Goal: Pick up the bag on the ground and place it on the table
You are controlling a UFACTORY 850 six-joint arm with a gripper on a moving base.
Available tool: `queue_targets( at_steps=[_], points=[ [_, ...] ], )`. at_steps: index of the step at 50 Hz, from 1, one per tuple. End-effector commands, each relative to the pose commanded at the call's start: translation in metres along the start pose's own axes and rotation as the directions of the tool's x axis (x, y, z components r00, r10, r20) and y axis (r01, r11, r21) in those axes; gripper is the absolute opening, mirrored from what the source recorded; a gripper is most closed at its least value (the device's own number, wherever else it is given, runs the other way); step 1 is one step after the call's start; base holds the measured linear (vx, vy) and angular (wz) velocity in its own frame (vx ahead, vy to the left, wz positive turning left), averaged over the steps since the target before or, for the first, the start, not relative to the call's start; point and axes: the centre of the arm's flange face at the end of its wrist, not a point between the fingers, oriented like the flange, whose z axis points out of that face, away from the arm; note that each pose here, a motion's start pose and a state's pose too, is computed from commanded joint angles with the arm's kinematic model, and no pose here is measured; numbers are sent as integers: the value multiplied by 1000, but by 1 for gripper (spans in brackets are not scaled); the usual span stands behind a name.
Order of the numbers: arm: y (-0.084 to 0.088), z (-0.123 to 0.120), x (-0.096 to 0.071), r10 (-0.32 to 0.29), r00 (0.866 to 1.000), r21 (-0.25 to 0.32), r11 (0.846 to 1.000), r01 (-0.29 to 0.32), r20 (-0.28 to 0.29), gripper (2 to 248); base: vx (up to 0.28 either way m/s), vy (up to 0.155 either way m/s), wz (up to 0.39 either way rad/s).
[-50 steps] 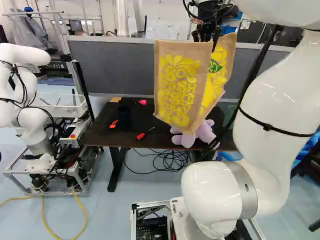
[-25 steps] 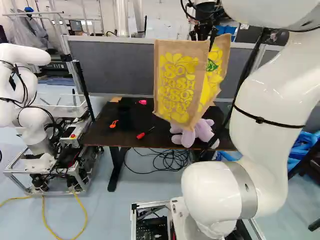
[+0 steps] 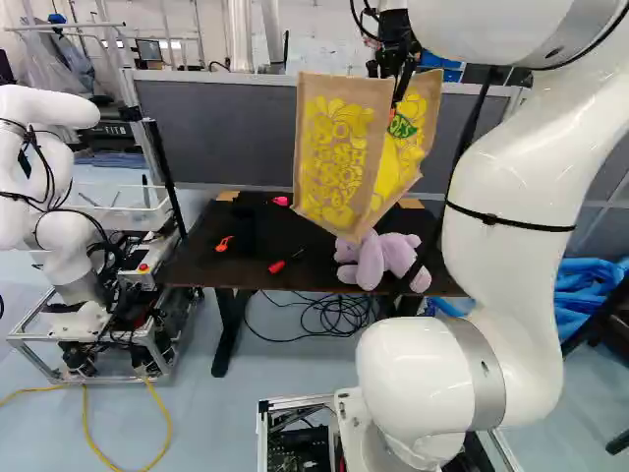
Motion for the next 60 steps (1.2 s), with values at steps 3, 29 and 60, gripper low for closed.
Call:
queue_targets(
  at_steps=[3, 29, 60],
  points=[
    [-3, 0, 4, 2, 1000, 8, 1000, -2, 4, 22, 0, 0, 0],
    [-30, 7, 41, 24, 999, 45, 999, -25, 22, 22, 0, 0, 0],
    [-67, 55, 100, 50, 998, 21, 998, -51, 48, 22, 0, 0, 0]
  ],
)
